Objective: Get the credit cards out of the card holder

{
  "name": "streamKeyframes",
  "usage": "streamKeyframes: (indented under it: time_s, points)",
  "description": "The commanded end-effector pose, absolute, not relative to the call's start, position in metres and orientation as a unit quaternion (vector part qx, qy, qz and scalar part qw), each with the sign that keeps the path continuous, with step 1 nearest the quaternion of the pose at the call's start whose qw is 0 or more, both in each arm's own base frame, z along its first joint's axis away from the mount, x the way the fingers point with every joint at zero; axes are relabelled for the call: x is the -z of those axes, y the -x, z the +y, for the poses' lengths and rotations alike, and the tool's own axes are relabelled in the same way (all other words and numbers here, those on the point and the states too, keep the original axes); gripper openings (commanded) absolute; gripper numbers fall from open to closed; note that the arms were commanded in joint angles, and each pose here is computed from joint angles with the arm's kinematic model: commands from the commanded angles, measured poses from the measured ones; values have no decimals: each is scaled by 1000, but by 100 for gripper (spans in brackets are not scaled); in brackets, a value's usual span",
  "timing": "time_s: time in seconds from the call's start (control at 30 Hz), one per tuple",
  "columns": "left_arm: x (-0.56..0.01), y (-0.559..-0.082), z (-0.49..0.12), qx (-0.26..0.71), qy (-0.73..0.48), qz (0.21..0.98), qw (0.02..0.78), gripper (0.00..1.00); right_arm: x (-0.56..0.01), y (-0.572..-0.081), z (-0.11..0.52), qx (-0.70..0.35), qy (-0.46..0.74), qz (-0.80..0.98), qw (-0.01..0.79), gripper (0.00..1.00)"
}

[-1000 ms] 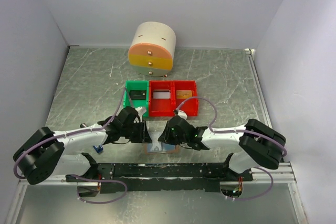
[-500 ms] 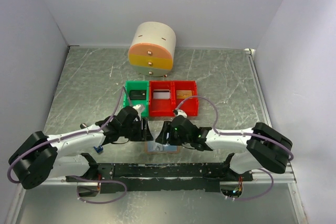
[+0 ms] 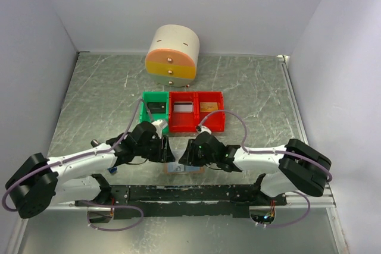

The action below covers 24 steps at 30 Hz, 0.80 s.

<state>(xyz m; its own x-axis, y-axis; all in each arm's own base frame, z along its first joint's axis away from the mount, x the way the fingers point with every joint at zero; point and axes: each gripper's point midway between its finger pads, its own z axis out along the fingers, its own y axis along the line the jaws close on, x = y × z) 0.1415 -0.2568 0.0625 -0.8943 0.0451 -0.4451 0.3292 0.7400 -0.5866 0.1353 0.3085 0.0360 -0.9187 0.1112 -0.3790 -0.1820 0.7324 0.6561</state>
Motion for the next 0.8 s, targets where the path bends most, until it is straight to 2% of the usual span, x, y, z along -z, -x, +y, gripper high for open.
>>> streamKeyframes:
  time_s: [0.0,0.1,0.3,0.77]
  points:
    - [-59,-140,-269,341,-133,911,191,53,-30,-139,307,-352,-8,915,195,33]
    - [-43,-138,-269,307,-140,925,174,49,-21,-137,301,-351,-26,916,192,32]
    - [-32,-142,-270,275,-138,936,172,43,-12,-131,304,-368,-24,912,178,22]
    - [-29,-146,-261,242,-137,944,176,41,-18,-130,304,-376,-20,908,181,0]
